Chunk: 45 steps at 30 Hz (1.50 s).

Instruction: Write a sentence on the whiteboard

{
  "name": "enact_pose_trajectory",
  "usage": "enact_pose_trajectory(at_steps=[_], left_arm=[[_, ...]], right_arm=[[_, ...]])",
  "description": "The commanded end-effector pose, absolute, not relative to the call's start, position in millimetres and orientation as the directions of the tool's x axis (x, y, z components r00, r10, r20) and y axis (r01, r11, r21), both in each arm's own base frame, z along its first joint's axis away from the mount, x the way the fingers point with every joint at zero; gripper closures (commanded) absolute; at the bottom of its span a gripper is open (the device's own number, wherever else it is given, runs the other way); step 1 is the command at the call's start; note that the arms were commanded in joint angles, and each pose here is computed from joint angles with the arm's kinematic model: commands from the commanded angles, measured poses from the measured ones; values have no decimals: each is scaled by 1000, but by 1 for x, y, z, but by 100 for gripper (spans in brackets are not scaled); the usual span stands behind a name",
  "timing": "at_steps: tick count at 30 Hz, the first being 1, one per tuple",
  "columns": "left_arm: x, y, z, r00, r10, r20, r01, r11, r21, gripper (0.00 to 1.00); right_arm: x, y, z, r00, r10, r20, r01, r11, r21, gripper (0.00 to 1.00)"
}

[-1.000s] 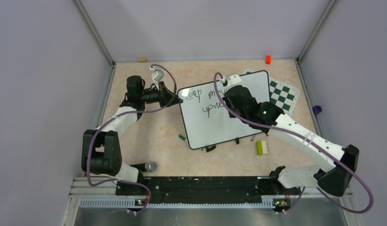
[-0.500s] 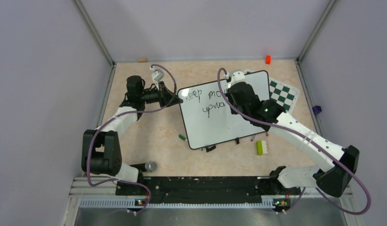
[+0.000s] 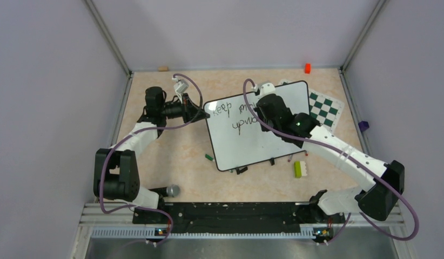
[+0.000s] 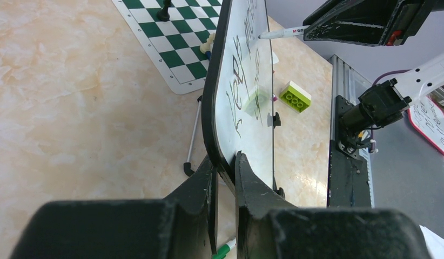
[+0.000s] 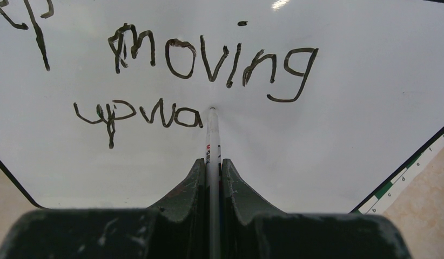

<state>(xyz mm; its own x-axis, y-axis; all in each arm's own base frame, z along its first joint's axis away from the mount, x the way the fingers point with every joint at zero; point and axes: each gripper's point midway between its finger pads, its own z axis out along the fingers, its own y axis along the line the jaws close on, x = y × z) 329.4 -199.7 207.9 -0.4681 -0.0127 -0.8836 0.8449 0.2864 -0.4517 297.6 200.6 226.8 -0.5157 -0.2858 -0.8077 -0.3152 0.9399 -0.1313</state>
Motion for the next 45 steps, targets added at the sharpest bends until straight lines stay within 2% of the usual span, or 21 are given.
enact_pose_trajectory(at_steps=[1,23,45], left_arm=[[290,-217,174,-490,85,-867,866,161,-474,87],[290,-217,174,-492,84,-867,865,160,-475,87],[291,-217,174,-491,84,-867,865,162,-475,87]], right_arm=[[306,202,229,-499,-283,-819,-305,942,-139,100],[306,194,225,-512,-273,-815,-274,950,-146,100],[289,191,205,-566,-305,-766,-319,938,-138,100]])
